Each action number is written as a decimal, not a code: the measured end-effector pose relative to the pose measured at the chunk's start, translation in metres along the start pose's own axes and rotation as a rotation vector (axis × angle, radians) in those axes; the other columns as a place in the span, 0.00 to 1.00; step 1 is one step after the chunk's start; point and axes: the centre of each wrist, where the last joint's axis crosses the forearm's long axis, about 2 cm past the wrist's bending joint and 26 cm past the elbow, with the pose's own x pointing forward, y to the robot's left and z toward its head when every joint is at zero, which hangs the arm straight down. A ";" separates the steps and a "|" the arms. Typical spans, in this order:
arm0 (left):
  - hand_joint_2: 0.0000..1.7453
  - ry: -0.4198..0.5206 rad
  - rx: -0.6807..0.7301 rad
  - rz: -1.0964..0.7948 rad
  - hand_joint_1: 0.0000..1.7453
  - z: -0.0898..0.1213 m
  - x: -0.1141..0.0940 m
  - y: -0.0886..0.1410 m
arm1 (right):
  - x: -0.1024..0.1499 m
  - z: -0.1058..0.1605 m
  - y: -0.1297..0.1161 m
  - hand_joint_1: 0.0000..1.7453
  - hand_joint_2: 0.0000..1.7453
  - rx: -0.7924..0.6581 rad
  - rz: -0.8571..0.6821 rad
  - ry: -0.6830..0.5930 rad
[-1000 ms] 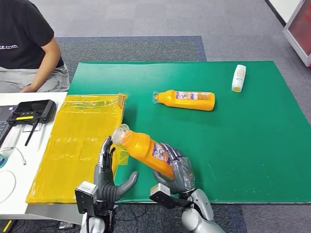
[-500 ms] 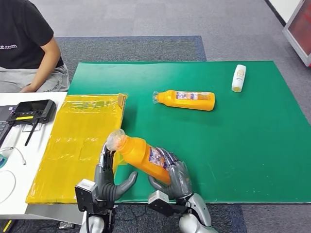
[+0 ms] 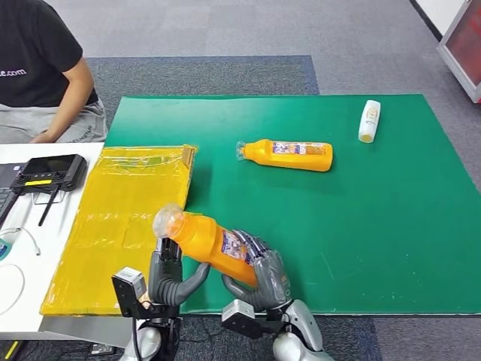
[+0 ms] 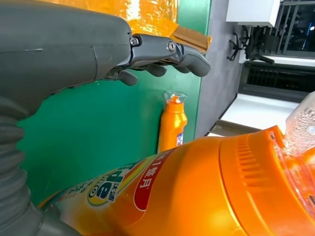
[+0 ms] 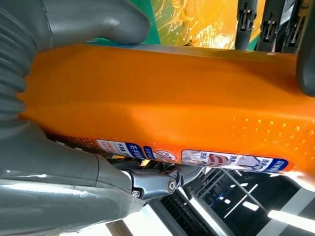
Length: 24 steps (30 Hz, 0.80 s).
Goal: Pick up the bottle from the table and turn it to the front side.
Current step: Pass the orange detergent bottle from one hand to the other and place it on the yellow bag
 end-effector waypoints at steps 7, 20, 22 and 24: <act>1.00 -0.011 -0.020 -0.012 0.00 -0.001 0.000 0.000 | -0.003 -0.003 0.000 1.00 1.00 0.004 0.017 -0.007; 1.00 -0.009 -0.089 0.029 0.00 -0.007 -0.002 -0.010 | -0.020 0.011 0.010 1.00 1.00 0.061 0.092 0.009; 1.00 -0.009 -0.099 0.036 0.00 -0.007 -0.002 -0.011 | -0.021 0.012 0.011 1.00 1.00 0.063 0.095 0.010; 1.00 -0.010 -0.101 0.035 0.00 -0.008 -0.002 -0.012 | -0.022 0.011 0.011 1.00 1.00 0.065 0.098 0.010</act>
